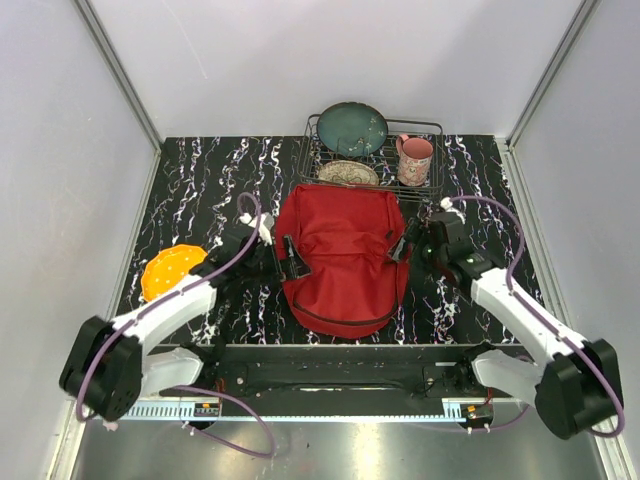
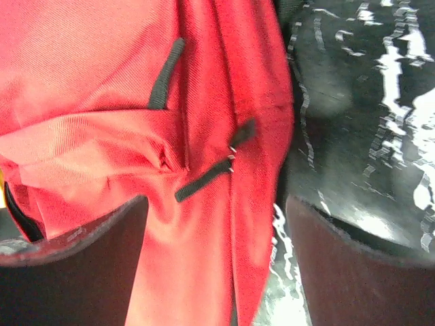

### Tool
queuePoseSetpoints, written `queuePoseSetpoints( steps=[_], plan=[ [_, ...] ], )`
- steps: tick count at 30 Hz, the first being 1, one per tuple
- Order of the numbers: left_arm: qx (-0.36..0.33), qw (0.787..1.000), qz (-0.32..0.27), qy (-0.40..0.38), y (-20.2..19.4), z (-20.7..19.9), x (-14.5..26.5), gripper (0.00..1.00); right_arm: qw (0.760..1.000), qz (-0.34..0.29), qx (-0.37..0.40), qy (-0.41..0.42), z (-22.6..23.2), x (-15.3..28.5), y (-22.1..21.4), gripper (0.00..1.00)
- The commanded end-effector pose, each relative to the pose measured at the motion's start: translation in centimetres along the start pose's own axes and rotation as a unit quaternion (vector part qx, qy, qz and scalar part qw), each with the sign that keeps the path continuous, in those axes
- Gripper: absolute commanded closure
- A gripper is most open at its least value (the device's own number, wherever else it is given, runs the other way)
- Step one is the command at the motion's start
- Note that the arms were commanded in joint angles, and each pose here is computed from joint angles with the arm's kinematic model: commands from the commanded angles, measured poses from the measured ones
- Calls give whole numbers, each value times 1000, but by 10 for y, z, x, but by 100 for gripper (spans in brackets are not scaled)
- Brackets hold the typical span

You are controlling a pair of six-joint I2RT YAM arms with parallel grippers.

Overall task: Pack the student bag
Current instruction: Adjust the student bag at the center of the board, then reset both arms

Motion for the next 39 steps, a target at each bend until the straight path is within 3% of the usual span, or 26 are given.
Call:
queuePoseSetpoints(
  steps=[1, 6, 13, 17, 19, 21, 24, 30, 39],
  plan=[
    [-29, 995, -95, 9, 5, -4, 36, 1, 990, -92, 27, -102, -21, 33, 15, 9],
    [-21, 988, -155, 19, 14, -18, 75, 1, 979, -149, 17, -138, -32, 56, 17, 1],
    [-30, 967, -252, 39, 34, -38, 125, 1, 968, -195, -11, -158, -39, 69, 17, 0],
    [-29, 950, -284, 123, 32, -14, 131, 1, 958, -206, 0, -201, -51, 66, 15, 0],
    [-25, 930, -317, 185, 35, 1, 134, 1, 949, -221, 11, -225, -55, 66, 19, 0],
    [-24, 912, -328, 243, 35, 13, 137, 1, 946, -230, 28, -226, -57, 65, 20, 0],
    [-26, 903, -331, 273, 37, 17, 138, 1, 943, -259, 30, -206, -57, 60, 21, 0],
    [-30, 909, -315, 271, 36, 14, 138, 1, 919, -327, 56, -212, -60, 62, 34, 0],
    [-33, 892, -349, 286, 31, 23, 156, 1, 901, -272, 152, -301, -77, 13, 34, 0]
  ],
)
Point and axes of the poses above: each gripper's point midway between its finger pads, its own x axis back along the fingers, its own z axis along the line the jaws close on, y = z × x, the point moved 9 cm from there along x, back along the fingers, and after that the axes turned 9 degrees about x, right-handed, at the moved point
